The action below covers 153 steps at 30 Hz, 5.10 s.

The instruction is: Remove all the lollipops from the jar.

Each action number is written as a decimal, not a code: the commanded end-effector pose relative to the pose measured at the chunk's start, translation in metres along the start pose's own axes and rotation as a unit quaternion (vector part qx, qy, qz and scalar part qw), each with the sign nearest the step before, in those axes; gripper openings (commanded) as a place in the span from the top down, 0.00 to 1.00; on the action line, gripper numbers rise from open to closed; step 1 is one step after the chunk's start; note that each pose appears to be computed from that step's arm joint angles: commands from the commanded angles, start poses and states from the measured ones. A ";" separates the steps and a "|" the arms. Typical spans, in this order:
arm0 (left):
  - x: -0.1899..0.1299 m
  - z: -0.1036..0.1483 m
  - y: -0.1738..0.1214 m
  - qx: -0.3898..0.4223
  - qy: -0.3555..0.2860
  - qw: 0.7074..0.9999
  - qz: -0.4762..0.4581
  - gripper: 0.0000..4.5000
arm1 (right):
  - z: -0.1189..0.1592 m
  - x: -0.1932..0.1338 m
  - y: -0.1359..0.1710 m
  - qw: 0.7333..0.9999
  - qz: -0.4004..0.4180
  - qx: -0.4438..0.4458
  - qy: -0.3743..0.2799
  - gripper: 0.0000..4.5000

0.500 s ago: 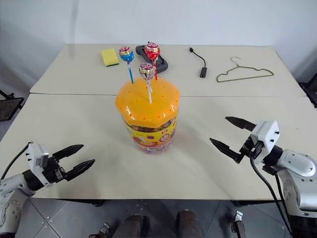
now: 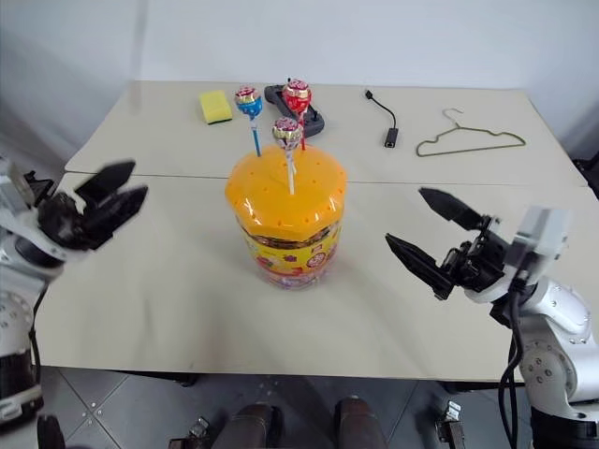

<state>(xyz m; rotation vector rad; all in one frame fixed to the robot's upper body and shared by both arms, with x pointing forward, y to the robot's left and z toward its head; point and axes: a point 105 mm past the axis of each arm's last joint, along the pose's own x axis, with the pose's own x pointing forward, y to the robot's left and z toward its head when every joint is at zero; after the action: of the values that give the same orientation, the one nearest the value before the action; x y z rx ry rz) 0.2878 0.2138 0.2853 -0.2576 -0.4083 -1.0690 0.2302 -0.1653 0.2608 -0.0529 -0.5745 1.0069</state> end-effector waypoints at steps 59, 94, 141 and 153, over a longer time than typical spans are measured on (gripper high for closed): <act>-0.184 -0.095 0.039 -0.020 0.432 0.818 0.379 0.89 | -0.057 -0.016 0.037 0.971 0.197 0.017 0.132 0.00; -0.024 0.006 -0.042 -0.052 0.008 0.993 -0.108 0.05 | -0.029 0.121 0.025 0.982 0.168 0.057 0.063 0.20; -0.025 -0.037 -0.062 0.011 0.138 0.967 -0.213 0.05 | -0.067 -0.155 -0.099 0.845 -0.047 0.001 0.533 0.36; -0.051 0.003 -0.033 -0.046 -0.031 0.997 -0.053 0.05 | 0.008 0.049 -0.056 0.987 0.107 0.045 0.113 0.15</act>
<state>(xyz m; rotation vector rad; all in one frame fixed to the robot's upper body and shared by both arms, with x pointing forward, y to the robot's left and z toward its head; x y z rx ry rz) 0.2392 0.2348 0.2567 -0.3461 -0.3854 -1.2047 0.2917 -0.1713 0.2939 -0.1772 -0.2795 1.2129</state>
